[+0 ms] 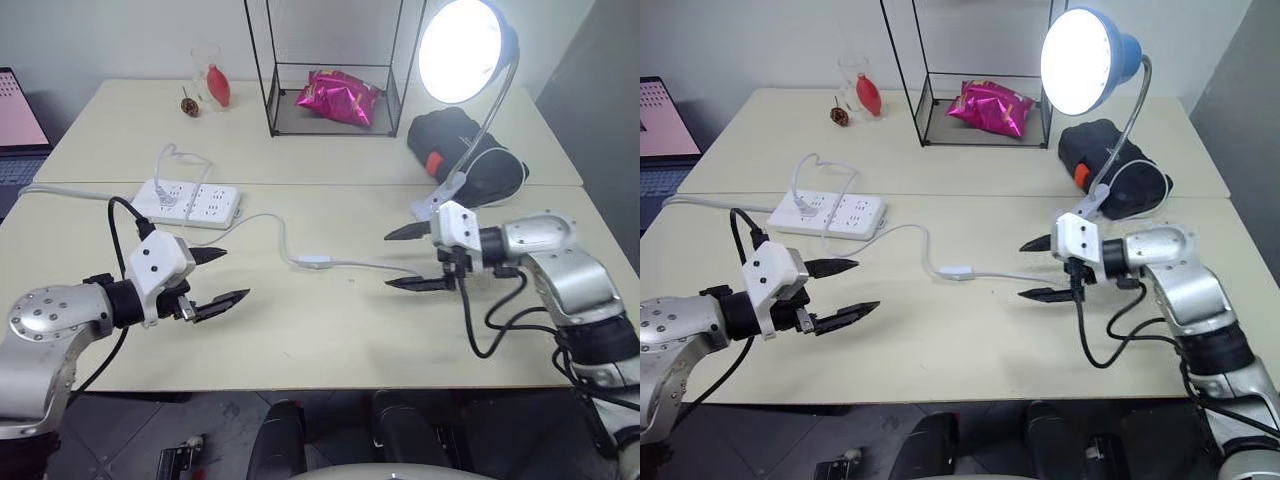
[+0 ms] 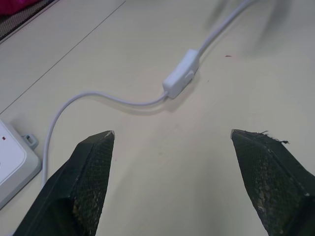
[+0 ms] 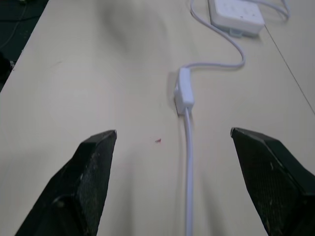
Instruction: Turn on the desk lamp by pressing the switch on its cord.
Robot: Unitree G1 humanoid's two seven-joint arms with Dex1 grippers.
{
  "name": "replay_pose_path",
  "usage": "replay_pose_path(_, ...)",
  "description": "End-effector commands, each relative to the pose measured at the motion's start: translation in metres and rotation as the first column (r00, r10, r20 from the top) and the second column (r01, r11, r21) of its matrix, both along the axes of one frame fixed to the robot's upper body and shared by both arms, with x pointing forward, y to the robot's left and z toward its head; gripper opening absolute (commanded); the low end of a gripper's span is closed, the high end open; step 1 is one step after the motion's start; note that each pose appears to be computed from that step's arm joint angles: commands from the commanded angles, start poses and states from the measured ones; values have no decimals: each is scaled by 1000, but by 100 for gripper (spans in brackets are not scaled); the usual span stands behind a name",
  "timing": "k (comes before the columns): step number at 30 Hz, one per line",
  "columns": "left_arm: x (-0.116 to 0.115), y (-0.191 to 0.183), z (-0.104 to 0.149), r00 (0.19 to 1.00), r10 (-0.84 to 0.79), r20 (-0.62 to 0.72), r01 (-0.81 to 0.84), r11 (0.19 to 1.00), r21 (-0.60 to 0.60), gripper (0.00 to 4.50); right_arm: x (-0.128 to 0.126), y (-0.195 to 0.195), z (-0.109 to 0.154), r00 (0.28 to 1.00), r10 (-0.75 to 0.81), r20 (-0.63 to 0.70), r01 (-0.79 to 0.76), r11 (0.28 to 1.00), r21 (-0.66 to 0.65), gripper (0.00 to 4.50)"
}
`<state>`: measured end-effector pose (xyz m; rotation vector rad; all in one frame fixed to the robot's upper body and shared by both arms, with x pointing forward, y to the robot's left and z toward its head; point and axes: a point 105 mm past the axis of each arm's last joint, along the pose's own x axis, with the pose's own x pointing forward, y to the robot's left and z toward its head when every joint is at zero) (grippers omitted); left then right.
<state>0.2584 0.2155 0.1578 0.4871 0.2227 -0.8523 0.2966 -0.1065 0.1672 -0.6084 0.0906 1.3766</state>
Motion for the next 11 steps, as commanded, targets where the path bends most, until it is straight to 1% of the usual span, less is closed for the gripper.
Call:
replay_pose_path(1,-2,-2,16,998,-21,54,19,999,30,395,-6,-3,22,999,-47,14,46,995,92,389)
replay_pose_path(6,0,-6,17,998,-41,47,40,999,37,395,-10,-3,19,998,-55,-6,56,994,98,389)
replay_pose_path(11,-1,-10,17,997,-64,38,62,997,37,395,-9,-6,17,998,-66,-2,66,994,86,389)
